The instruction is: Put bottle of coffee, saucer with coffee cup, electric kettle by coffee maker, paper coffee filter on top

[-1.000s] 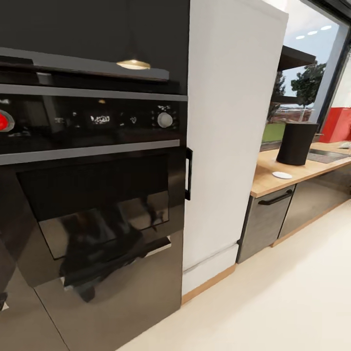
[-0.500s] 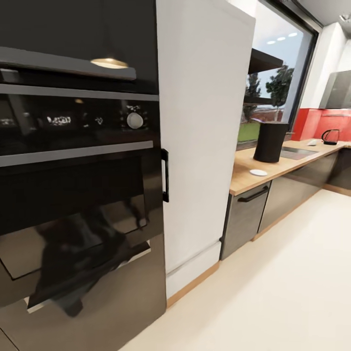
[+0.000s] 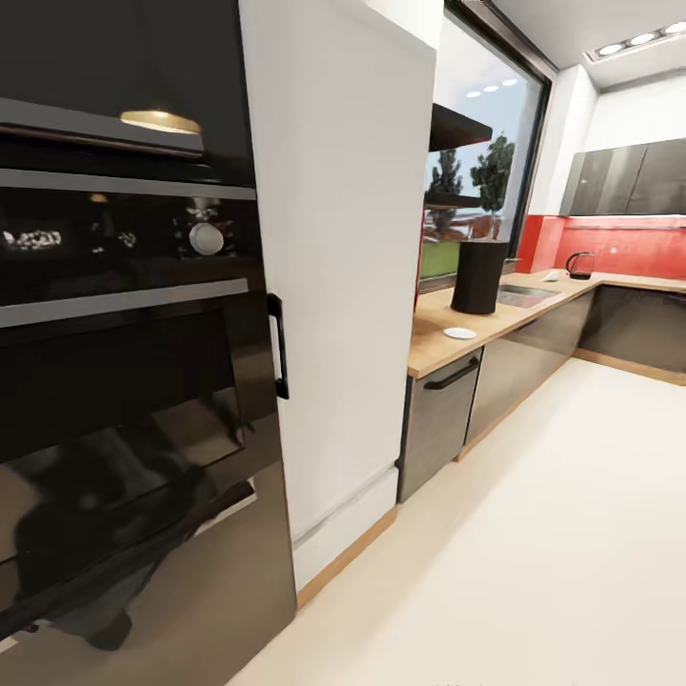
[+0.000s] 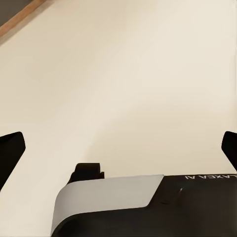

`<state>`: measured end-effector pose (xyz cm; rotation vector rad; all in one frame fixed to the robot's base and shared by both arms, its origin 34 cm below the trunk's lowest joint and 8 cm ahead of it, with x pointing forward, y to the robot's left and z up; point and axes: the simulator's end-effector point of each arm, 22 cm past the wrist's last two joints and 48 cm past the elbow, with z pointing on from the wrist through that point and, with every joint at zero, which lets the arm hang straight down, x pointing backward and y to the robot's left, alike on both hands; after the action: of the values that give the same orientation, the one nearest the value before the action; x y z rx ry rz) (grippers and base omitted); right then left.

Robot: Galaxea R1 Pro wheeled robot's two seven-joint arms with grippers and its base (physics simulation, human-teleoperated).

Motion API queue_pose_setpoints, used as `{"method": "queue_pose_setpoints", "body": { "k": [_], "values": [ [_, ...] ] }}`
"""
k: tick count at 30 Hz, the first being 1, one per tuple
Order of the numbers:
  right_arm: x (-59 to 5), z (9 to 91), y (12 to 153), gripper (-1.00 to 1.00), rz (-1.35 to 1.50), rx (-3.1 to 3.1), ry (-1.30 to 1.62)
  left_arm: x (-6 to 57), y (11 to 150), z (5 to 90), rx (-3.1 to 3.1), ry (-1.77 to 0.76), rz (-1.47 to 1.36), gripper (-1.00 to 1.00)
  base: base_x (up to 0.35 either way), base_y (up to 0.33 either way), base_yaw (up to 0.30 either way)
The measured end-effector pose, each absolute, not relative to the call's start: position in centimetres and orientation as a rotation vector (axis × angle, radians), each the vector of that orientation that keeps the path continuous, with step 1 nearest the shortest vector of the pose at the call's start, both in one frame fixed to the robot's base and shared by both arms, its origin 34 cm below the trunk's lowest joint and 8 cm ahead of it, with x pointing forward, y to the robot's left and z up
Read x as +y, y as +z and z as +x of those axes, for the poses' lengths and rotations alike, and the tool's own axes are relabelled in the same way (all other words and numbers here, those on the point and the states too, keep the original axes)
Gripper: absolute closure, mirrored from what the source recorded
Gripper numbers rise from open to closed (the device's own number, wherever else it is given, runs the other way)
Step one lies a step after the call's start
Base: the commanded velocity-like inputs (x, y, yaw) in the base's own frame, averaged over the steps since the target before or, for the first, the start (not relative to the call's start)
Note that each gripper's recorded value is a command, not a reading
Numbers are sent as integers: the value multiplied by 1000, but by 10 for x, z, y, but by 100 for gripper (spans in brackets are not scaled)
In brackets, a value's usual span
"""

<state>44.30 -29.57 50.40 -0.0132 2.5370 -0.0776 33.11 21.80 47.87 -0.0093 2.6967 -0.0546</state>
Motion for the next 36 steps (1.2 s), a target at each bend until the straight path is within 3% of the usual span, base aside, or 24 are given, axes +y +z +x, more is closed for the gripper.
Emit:
{"method": "queue_pose_setpoints", "body": {
  "k": [8, 20, 36],
  "values": [
    [-296, 444, 505, -100, -13, 2533, -78, 218, 479, 332, 2694, -54, -9, -100, 64, 0, -208],
    [-296, 444, 506, -100, -12, 2532, -79, 218, 480, 332, 2692, -54, -9, -100, 301, -78, -182],
    [-296, 445, 506, -100, -12, 2529, -79, 218, 480, 334, 2689, -54, -9, -100, 300, -189, -268]
  ]
}}
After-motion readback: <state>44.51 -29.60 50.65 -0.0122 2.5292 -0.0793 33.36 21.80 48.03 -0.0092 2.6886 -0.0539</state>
